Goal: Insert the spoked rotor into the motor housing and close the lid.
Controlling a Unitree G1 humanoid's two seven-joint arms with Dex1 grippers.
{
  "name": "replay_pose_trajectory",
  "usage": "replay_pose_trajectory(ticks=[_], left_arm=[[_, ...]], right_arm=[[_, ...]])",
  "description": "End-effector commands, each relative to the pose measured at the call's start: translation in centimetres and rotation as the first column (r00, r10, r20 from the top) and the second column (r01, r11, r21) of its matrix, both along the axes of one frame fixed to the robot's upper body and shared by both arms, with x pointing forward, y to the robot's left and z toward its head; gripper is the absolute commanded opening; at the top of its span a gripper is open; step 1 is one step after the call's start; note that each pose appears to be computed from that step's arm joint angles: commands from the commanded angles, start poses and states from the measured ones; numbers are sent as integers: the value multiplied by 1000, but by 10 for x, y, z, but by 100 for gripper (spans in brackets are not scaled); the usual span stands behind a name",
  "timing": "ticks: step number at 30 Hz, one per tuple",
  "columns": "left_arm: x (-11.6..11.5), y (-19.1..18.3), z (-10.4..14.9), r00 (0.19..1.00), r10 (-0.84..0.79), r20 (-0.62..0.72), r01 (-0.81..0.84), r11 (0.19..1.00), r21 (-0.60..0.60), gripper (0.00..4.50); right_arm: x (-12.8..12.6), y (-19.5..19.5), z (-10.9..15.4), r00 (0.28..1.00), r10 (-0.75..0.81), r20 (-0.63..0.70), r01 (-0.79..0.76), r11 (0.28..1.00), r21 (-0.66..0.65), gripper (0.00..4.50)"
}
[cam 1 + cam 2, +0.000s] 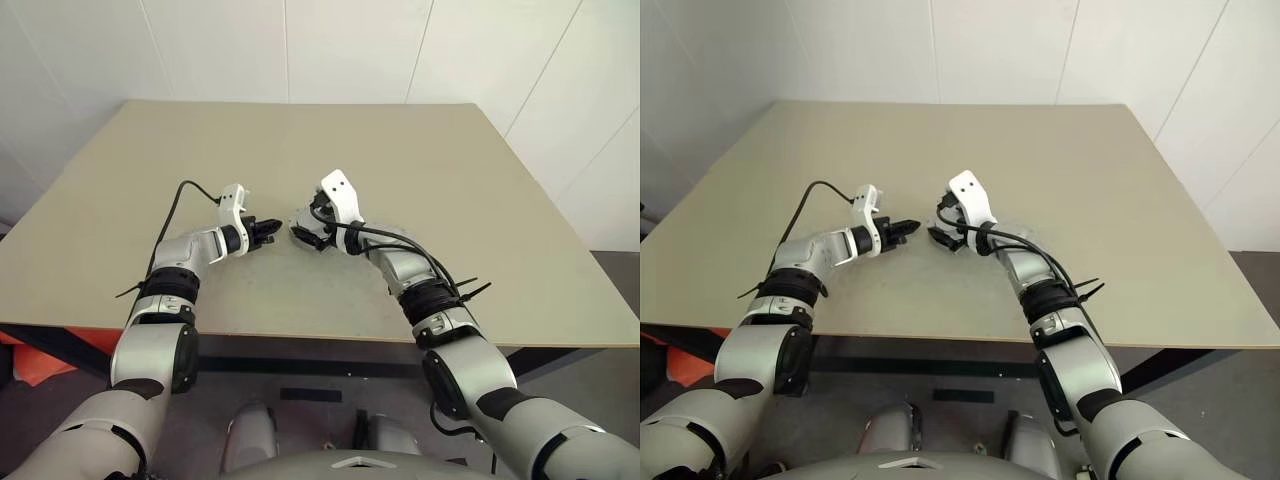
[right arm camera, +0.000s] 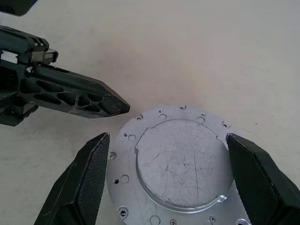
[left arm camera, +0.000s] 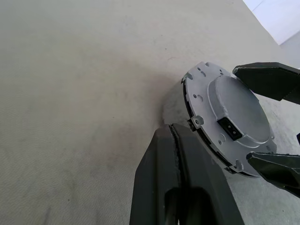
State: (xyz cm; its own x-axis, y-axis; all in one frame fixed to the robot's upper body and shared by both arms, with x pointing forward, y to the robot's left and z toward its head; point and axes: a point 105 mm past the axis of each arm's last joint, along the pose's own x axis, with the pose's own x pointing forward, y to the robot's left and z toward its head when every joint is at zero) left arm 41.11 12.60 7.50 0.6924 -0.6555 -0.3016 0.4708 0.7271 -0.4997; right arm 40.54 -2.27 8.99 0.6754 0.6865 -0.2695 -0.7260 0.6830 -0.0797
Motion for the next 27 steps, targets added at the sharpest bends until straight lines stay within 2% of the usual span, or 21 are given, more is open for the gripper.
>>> replay_pose_trajectory(ticks=[1, 19, 20, 22, 23, 27], left_arm=[[4, 1, 13, 999, -1, 42, 1, 1000, -6, 0], [4, 0, 12, 999, -2, 37, 2, 1000, -5, 0], [4, 0, 12, 999, -1, 37, 1, 1000, -5, 0], [4, 1, 12, 999, 0, 37, 0, 1000, -4, 0], [4, 1, 12, 999, 0, 37, 0, 1000, -4, 0], [4, 1, 12, 999, 0, 38, 1, 1000, -5, 0]], right_arm=[[2, -1, -2, 1000, -9, 5, 9, 1000, -2, 446], [7, -6, -9, 999, -41, -4, 41, 999, -3, 446], [7, -7, -8, 999, -39, -5, 39, 999, -1, 408], [7, -7, -8, 999, -40, -5, 40, 999, 1, 361], [7, -7, -8, 999, -39, -4, 39, 999, -2, 320], [6, -8, -8, 1000, -30, -1, 30, 1000, -11, 315]])
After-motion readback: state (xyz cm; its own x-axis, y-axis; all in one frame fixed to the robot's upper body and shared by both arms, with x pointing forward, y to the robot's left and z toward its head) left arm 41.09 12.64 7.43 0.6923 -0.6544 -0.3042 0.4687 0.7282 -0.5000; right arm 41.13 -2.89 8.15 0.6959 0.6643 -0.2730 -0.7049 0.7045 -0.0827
